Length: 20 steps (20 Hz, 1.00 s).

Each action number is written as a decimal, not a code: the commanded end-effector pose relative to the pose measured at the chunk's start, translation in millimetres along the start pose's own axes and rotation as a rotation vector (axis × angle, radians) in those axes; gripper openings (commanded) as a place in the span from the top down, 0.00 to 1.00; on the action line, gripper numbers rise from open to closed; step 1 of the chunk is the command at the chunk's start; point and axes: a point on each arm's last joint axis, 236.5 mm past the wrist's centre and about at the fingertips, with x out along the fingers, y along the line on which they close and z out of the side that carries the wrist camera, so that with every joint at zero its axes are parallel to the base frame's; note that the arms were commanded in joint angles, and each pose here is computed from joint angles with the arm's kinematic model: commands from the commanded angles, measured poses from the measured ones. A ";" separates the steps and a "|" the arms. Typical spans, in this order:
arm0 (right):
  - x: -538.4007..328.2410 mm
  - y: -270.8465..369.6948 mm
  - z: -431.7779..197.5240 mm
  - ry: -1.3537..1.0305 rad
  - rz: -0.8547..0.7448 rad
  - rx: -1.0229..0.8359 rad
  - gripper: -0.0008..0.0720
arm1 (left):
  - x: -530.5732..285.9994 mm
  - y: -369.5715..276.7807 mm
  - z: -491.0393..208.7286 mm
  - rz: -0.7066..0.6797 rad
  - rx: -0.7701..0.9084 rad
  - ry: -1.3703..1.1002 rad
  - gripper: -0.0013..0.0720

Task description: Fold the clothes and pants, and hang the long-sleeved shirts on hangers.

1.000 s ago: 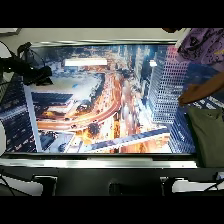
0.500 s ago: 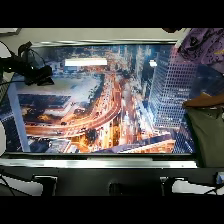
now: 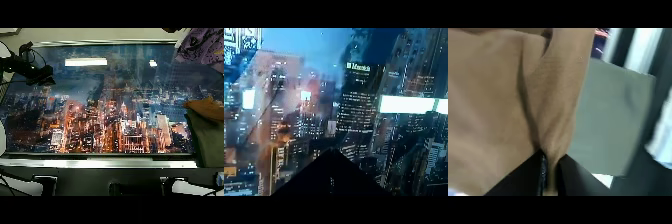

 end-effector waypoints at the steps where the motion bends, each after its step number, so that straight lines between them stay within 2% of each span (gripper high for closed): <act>1: 26.1 -35.7 -22.5 0.028 -0.141 -0.061 0.95 | 0.3 0.1 -3.2 0.001 0.001 0.014 0.96; 9: 82.2 -78.7 -69.4 0.083 -0.304 -0.133 0.95 | 0.3 0.6 -5.7 0.003 0.001 0.024 0.96; 20: 111.2 -103.0 -87.2 0.103 -0.420 -0.185 0.95 | 0.4 0.7 -5.6 0.003 0.000 0.024 0.96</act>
